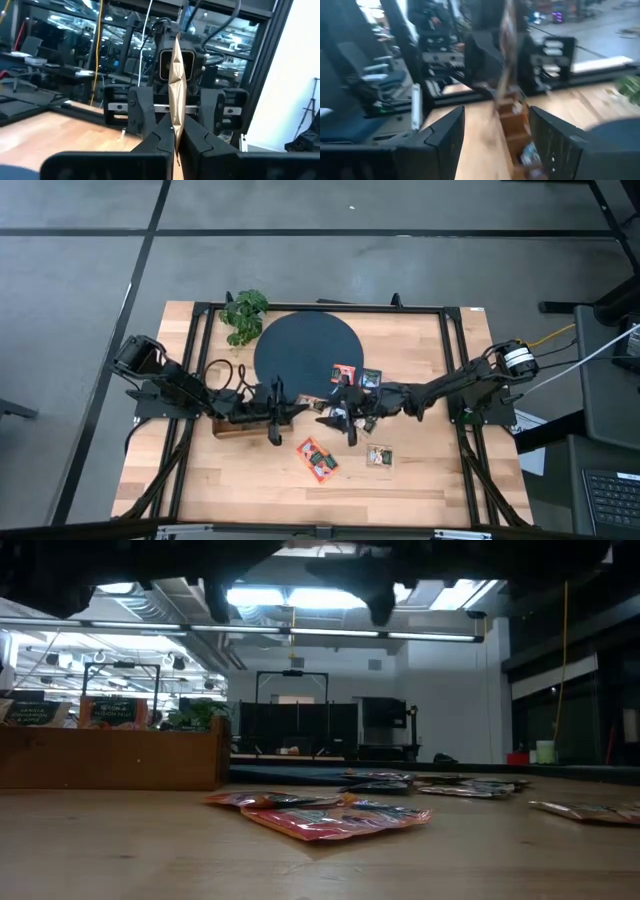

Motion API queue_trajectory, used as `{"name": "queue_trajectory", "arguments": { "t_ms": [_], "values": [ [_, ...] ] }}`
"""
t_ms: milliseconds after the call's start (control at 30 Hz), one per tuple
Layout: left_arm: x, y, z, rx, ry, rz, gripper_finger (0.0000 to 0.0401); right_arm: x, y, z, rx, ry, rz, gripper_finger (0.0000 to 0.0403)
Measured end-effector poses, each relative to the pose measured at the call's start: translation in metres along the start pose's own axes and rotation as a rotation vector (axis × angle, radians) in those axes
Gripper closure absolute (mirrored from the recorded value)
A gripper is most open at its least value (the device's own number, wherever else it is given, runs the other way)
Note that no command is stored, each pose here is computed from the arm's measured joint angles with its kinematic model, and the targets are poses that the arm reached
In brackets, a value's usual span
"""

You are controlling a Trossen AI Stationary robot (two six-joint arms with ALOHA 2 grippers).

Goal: Pick & Place Tea
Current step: Put the brown tea bag into the left section of the wooden organizer

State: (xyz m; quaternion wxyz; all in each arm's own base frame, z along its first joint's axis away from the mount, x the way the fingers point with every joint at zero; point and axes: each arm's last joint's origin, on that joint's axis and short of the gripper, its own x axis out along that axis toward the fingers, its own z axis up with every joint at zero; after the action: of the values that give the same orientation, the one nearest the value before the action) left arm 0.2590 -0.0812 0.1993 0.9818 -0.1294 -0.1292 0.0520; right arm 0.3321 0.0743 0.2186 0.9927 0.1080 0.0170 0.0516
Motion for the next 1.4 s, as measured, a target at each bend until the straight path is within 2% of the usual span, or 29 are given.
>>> {"name": "queue_trajectory", "arguments": {
  "t_ms": [167,267,367,633,767,867,1067,1233,1400],
  "values": [
    [0.002,0.002,0.001,0.032,-0.008,0.011,0.0397,0.006,0.0,0.012,-0.014,-0.027,0.048,0.0184],
    [0.002,0.002,0.002,0.049,-0.009,0.013,0.0396,0.006,0.001,0.013,-0.016,-0.029,0.049,0.0205],
    [0.002,0.001,0.002,0.052,-0.008,0.012,0.0395,0.006,0.0,0.013,-0.015,-0.026,0.044,0.0246],
    [0.002,0.001,0.001,0.052,-0.004,-0.008,0.0394,0.006,-0.001,0.011,-0.023,-0.012,0.003,0.0389],
    [0.002,0.001,-0.001,0.044,0.014,-0.018,0.0392,0.006,-0.002,0.008,-0.023,0.029,-0.027,0.0391],
    [0.002,0.002,-0.006,-0.013,0.064,-0.01,0.0382,0.006,-0.004,0.0,-0.022,0.109,-0.034,0.0397],
    [0.001,0.006,-0.019,-0.152,0.214,-0.037,0.0336,0.0,-0.007,-0.024,0.039,0.357,-0.024,0.0398],
    [0.001,0.003,-0.02,-0.231,0.256,-0.115,0.0295,-0.006,-0.009,-0.037,0.088,0.521,-0.025,0.0399],
    [0.002,0.011,-0.029,-0.348,0.383,-0.105,0.0271,-0.01,-0.007,-0.044,0.147,0.633,0.059,0.0399]
  ]
}}
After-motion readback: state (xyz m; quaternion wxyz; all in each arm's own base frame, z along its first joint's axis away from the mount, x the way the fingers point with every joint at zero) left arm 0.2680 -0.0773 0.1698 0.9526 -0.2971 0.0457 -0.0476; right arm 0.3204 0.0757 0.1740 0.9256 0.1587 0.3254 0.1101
